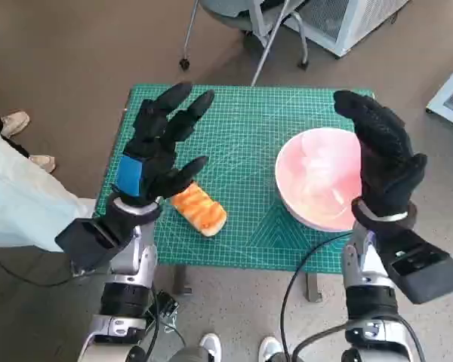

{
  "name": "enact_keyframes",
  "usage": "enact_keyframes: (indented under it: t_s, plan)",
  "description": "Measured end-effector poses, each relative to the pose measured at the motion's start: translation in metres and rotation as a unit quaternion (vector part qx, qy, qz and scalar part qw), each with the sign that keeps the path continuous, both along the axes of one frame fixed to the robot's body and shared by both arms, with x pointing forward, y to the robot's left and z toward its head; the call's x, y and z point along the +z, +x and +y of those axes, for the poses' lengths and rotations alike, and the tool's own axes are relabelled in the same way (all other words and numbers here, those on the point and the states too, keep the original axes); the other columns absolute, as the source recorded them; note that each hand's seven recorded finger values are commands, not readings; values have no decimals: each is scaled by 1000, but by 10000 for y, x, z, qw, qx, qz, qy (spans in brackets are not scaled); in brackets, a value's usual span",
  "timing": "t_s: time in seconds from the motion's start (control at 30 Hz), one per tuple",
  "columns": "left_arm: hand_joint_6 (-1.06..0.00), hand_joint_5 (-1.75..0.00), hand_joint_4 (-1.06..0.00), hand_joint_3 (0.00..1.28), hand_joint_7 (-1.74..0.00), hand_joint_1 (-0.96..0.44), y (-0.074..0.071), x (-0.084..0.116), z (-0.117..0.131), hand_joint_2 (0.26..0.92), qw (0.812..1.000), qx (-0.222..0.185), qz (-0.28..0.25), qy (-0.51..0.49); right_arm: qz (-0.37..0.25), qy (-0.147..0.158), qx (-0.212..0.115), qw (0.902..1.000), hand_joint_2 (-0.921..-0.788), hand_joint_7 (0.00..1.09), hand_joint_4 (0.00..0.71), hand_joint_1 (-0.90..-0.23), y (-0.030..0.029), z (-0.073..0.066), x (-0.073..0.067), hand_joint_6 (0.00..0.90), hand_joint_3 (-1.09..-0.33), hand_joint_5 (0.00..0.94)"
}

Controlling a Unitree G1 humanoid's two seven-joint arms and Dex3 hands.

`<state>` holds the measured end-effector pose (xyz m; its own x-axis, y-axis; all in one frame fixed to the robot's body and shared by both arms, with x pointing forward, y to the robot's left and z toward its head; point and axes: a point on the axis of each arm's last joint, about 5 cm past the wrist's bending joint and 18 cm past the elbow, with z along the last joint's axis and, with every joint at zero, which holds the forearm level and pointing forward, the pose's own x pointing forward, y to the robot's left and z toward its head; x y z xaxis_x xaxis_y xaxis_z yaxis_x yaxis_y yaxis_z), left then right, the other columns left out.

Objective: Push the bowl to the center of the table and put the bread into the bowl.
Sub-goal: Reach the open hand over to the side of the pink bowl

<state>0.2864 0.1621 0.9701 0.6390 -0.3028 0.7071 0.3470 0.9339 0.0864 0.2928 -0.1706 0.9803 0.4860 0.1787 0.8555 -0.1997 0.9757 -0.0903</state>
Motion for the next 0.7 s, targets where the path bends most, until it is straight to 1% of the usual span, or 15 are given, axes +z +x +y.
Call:
enact_keyframes:
  t_s: [0.33,0.7]
  plan:
    - [-135,-4,-468,270,-624,-382,-1,2,10,921,10000,1,-10,-31,-20,16,19,10000,-921,779,315,-577,-1,6,4,-1,-712,0]
    - [-140,-4,-468,266,-608,-379,-1,0,14,921,9999,-41,-20,-91,-46,6,34,10000,-921,779,314,-569,-3,7,11,-1,-712,0]
